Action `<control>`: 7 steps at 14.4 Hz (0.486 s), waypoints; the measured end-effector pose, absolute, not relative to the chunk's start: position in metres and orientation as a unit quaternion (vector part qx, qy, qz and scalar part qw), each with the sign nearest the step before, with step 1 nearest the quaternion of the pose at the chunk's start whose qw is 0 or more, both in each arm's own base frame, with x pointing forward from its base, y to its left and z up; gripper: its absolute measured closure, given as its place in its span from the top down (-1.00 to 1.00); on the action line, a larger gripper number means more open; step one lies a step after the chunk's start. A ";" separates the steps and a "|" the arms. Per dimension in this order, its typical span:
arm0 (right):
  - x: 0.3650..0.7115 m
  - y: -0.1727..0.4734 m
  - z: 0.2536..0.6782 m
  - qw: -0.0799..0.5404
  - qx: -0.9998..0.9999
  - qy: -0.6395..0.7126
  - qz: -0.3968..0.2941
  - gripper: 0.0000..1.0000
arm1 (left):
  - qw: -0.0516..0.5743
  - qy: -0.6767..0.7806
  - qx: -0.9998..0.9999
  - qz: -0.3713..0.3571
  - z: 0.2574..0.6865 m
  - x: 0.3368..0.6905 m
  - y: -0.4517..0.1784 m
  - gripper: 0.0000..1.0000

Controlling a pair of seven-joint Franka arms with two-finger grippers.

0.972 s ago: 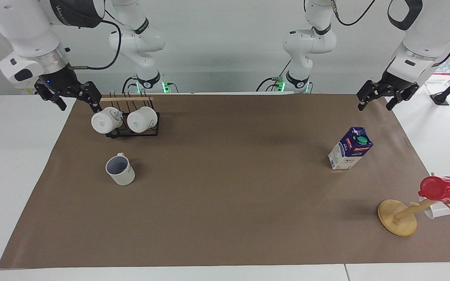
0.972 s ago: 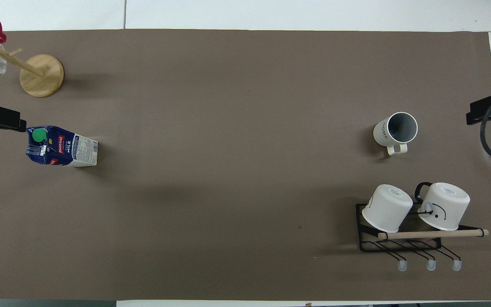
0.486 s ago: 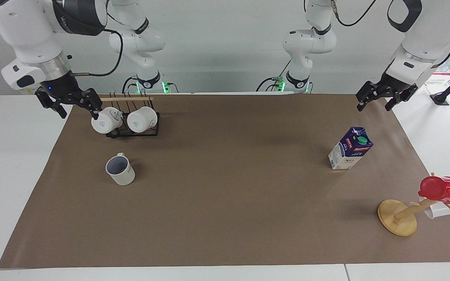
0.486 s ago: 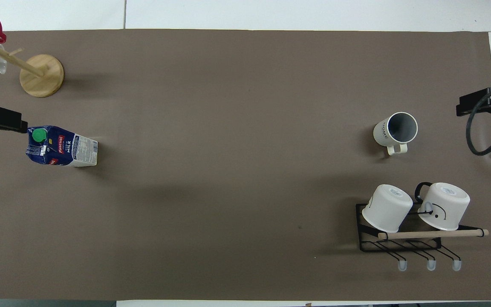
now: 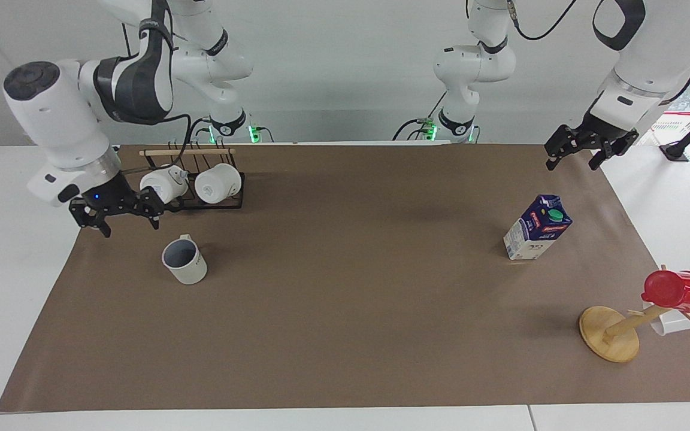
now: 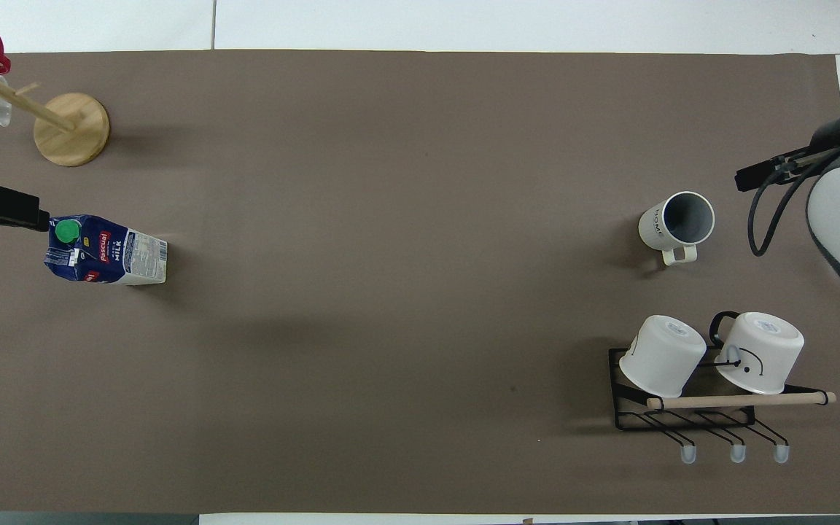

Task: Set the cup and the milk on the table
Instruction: 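Grasp the milk carton with the left gripper while the right gripper reaches the mug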

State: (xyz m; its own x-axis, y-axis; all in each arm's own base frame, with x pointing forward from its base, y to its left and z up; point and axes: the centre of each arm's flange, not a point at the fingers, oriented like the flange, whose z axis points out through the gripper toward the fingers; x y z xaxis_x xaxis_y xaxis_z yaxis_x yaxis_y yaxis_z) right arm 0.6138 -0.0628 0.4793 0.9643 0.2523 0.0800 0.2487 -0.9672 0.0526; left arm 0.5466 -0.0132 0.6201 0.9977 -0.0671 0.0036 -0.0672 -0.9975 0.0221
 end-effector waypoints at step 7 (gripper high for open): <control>0.597 -0.071 0.392 0.015 0.984 0.167 0.060 1.00 | 0.011 -0.034 0.999 0.003 0.620 0.547 -0.013 1.00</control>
State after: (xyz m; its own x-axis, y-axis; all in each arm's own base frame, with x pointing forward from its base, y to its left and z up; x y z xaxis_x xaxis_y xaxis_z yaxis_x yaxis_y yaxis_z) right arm 0.5973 -0.0707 0.3925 0.9369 0.3311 0.1126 0.3274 -0.9435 0.0505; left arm 0.5469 -0.0132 0.6204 0.9977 -0.0672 0.0064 -0.0673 -0.9975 0.0220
